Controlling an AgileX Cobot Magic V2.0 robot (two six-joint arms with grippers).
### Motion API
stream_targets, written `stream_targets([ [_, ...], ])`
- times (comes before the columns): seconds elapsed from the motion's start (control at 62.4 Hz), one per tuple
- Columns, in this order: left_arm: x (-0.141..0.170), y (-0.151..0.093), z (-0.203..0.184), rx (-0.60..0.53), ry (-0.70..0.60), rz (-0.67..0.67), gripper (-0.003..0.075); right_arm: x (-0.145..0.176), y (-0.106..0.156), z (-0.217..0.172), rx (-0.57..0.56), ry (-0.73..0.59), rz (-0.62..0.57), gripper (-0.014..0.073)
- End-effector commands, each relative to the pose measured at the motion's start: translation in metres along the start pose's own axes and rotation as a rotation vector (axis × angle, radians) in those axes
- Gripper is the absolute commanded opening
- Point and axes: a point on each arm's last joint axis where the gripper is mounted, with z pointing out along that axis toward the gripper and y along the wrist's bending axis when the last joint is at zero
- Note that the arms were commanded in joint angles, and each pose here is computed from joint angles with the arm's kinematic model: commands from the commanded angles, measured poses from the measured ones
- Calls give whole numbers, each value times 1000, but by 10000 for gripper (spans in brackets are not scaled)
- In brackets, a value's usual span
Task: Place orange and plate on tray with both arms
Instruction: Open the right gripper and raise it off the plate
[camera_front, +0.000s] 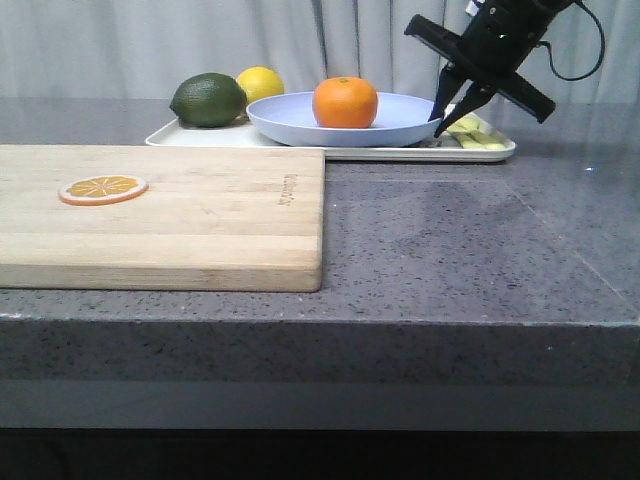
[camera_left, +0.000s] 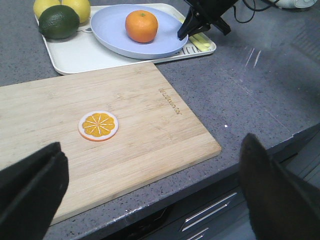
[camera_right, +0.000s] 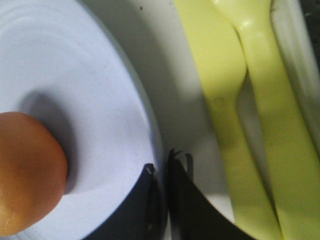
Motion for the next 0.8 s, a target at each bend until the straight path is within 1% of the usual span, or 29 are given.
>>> stream_targets([
  [0.0,-14,-2,-3,8,-98,-21,673,-3,24,-41,-99,-80,-23,-64],
  [0.08,-14,-2,-3,8,-98,-21,673,-4,24,-41,-101,-84,-23,-53],
  [0.144,-14,-2,-3,8,-98,-21,673,-4,24,-41,-102,-86,-23,-3],
  [0.224,-14,-2,-3,8,-98,-21,673,-4,24,-41,-102,-86,-23,103],
  [0.272,-14,-2,-3,8,-98,-21,673,-4,24,-41,-102,-86,-23,200],
  [0.368,-14,-2,-3,8,-98,-21,673,-4,24,-42,-103,-87,-24,351],
  [0.432,-14,-2,-3,8,-98,-21,673,-4,25,-44,-100,-95,-30,419],
  [0.497,-14,-2,-3,8,-98,-21,673,-5,26,-50,-86,-125,-51,437],
  [0.641,-14,-2,-3,8,-97,-21,673,-6,32,-81,-41,-225,-121,436],
  [0.753,-14,-2,-3,8,-98,-21,673,-3,39,-113,-18,-296,-215,436],
  [0.785,-14,-2,-3,8,-98,-21,673,0,43,-124,-19,-314,-258,436],
])
